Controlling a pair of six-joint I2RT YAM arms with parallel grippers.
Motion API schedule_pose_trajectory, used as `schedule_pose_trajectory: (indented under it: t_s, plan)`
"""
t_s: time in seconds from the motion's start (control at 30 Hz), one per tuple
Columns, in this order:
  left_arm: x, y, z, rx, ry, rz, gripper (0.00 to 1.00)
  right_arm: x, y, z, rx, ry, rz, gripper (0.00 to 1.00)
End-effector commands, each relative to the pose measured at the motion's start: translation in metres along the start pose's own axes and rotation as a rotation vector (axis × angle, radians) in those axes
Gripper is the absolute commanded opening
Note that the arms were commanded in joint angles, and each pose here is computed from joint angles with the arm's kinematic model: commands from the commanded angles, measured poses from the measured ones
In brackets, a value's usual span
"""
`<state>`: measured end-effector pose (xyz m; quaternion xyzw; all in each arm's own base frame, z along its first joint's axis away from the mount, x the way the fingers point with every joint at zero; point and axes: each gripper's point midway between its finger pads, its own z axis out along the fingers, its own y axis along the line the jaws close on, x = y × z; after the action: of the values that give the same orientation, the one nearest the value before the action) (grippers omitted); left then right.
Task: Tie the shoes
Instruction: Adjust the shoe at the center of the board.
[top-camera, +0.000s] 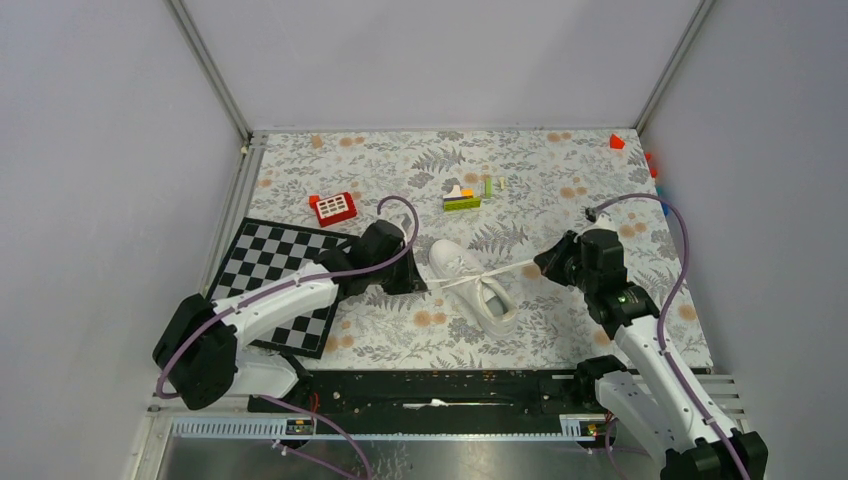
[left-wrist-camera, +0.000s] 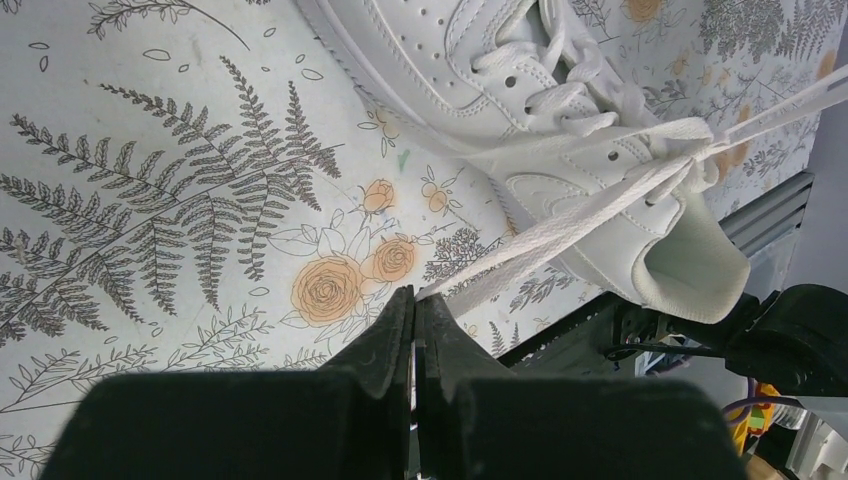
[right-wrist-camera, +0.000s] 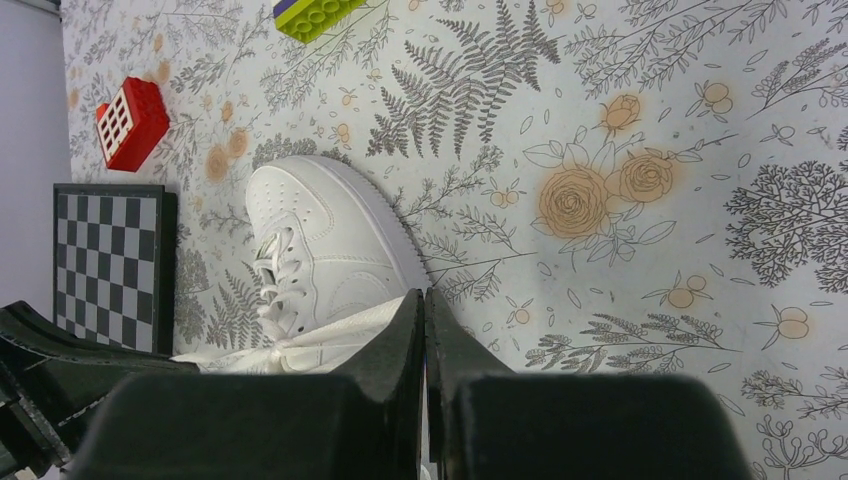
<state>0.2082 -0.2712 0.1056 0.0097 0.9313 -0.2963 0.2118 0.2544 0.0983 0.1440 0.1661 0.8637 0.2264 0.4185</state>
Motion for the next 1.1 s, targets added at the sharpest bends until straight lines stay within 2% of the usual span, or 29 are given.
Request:
schedule_pose_trajectory:
  t_s: [0.0, 0.37, 0.5, 0.53, 0.57, 0.6, 0.67, 0.73, 0.8, 1.07]
  plan:
    - [-0.005, 0.013, -0.009, -0.039, -0.048, -0.007, 0.0, -0.029, -0.018, 0.003, 0.081, -0.124, -0.021, 0.0]
    - [-0.019, -0.001, -0.019, -0.01, -0.08, 0.015, 0.0, -0.041, -0.005, 0.0, 0.038, -0.132, -0.031, 0.0]
    - [-0.018, -0.009, -0.019, 0.026, -0.059, 0.036, 0.0, -0.04, 0.012, 0.0, -0.039, -0.086, -0.06, 0.0]
    - [-0.017, -0.013, -0.018, 0.038, -0.043, 0.045, 0.11, -0.04, 0.019, -0.001, -0.067, -0.071, -0.079, 0.1]
    - [-0.017, -0.016, -0.017, 0.043, -0.025, 0.05, 0.31, -0.038, 0.022, -0.002, -0.08, -0.044, -0.092, 0.31]
    - [-0.017, -0.019, -0.017, 0.05, -0.014, 0.052, 0.46, -0.04, 0.027, -0.006, -0.087, -0.027, -0.104, 0.47]
    - [-0.021, -0.022, -0.019, 0.054, -0.024, 0.054, 0.61, -0.039, 0.029, -0.012, -0.077, 0.009, -0.129, 0.61]
    - [-0.031, -0.026, -0.027, 0.053, -0.069, 0.058, 0.71, -0.039, 0.025, -0.021, -0.052, 0.023, -0.152, 0.7]
    - [-0.043, -0.027, -0.04, 0.05, -0.122, 0.061, 0.76, -0.034, 0.02, -0.03, -0.038, 0.033, -0.17, 0.8]
    - [-0.079, -0.018, -0.088, 0.004, -0.28, 0.043, 0.77, 0.037, 0.001, -0.052, -0.02, 0.269, -0.058, 0.85]
